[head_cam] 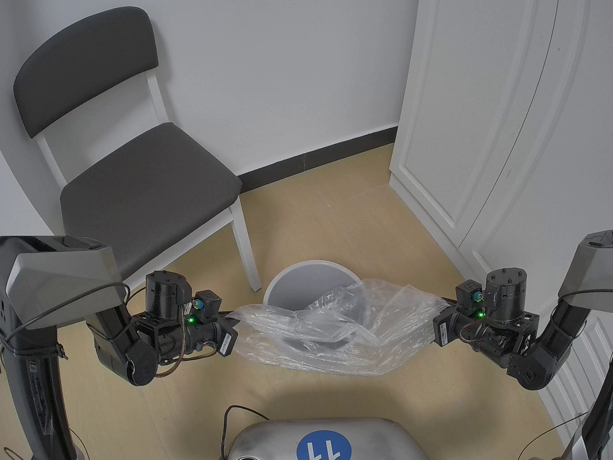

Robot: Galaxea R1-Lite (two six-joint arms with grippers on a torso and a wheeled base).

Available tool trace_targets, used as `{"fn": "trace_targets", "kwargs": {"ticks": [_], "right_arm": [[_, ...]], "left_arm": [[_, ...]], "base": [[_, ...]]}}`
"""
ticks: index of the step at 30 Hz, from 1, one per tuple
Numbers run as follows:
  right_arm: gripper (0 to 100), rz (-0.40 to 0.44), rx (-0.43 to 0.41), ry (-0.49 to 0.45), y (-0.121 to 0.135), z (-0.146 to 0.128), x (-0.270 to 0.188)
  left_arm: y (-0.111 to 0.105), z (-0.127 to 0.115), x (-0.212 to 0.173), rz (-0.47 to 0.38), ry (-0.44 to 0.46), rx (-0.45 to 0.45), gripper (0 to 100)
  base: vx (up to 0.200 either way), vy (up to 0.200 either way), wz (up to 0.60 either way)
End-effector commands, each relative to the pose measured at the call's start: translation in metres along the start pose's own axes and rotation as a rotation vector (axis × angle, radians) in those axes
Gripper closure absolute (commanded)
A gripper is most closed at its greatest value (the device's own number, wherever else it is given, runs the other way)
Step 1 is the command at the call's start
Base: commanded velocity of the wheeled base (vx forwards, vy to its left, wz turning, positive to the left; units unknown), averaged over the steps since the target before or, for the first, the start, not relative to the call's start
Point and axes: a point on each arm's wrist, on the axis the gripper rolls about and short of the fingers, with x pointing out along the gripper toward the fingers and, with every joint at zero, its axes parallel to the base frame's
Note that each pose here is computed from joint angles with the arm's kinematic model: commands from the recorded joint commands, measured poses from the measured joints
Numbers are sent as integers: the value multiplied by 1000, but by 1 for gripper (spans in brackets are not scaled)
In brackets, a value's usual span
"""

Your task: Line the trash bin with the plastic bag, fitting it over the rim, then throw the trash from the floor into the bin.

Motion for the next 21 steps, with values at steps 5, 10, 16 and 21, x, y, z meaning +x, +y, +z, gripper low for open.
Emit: {"fn": "trace_targets", "kwargs": {"ticks": [5,10,16,21], "right_arm": [[100,4,-27,11,-3,2,-14],[100,53,-58,48,-2,-4,-17],[100,68,-77,88,2,-14,-10],[100,66,-74,129,8,-28,15]], "left_arm": [[1,7,-17,-14,2,18,100],[-2,4,-16,-31,37,14,100],[-2,-6,-5,-40,65,6,100],[-1,-13,11,-35,81,-3,100]], "base": [[0,0,0],[0,0,0],[0,0,0],[0,0,0]]}}
